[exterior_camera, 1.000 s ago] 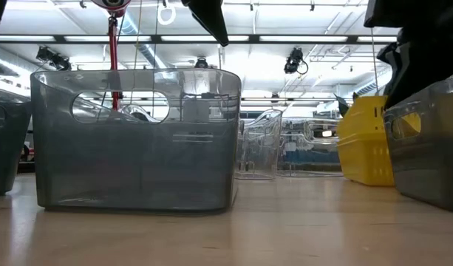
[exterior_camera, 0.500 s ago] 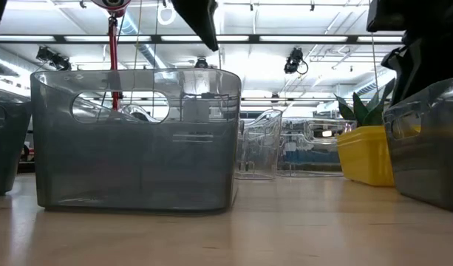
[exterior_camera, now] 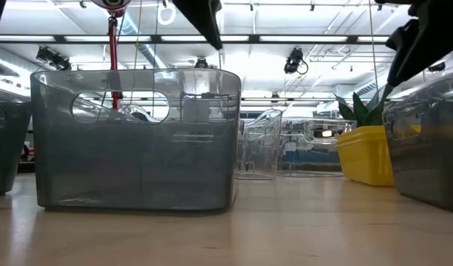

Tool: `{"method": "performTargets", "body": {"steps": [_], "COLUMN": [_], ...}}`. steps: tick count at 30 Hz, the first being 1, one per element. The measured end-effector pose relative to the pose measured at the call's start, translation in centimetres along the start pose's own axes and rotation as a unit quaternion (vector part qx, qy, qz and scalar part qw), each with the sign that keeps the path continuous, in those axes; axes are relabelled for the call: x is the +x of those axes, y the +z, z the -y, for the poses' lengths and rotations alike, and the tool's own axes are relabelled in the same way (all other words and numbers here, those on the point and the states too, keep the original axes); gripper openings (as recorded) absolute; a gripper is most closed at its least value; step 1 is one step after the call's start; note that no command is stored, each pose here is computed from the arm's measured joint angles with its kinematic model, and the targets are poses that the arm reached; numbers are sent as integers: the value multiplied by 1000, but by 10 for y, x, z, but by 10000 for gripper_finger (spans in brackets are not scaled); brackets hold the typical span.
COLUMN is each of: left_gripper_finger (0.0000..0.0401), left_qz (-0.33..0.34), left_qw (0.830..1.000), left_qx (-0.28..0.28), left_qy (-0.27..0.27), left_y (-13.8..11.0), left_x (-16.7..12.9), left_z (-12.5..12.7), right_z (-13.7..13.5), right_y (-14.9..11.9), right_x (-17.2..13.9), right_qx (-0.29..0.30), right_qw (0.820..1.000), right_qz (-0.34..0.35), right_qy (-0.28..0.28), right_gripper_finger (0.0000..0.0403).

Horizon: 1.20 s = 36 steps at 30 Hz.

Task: Stack baskets by color
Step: Adjust the left black bin

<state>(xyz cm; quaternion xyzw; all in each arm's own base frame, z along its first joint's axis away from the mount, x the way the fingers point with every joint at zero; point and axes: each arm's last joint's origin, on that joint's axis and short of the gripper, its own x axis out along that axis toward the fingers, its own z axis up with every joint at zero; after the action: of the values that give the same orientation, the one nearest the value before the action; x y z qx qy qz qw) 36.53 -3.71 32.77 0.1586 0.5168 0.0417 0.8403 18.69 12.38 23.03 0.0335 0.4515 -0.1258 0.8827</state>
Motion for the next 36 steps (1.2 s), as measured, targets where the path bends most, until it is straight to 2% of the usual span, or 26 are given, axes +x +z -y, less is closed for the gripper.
{"method": "performTargets", "body": {"steps": [5,9,18,23,27,33,36], "left_gripper_finger": [142,142,142,142,142,142,142], "left_qz": [-26,-28,20,48,63,76,83], "left_qw": [1000,999,997,991,986,979,970], "left_qx": [8,-15,-61,-85,-106,-131,-178], "left_qy": [0,-5,-32,-89,-114,-134,-146], "left_y": [-27,-52,-85,-89,-89,-88,-87], "left_x": [26,39,8,-13,-24,-31,-35], "left_z": [13,20,35,57,77,100,106], "right_z": [0,0,1,9,18,41,52], "right_y": [0,0,-1,-1,3,0,-1], "right_x": [0,0,0,-2,-4,-6,-10], "right_qx": [-7,-10,-14,-53,-74,-78,-84], "right_qw": [1000,1000,1000,998,995,991,986], "right_qz": [1,-2,-7,3,17,73,118], "right_qy": [0,1,-2,-42,-60,-75,-87], "right_gripper_finger": [180,191,207,208,201,190,186]}}
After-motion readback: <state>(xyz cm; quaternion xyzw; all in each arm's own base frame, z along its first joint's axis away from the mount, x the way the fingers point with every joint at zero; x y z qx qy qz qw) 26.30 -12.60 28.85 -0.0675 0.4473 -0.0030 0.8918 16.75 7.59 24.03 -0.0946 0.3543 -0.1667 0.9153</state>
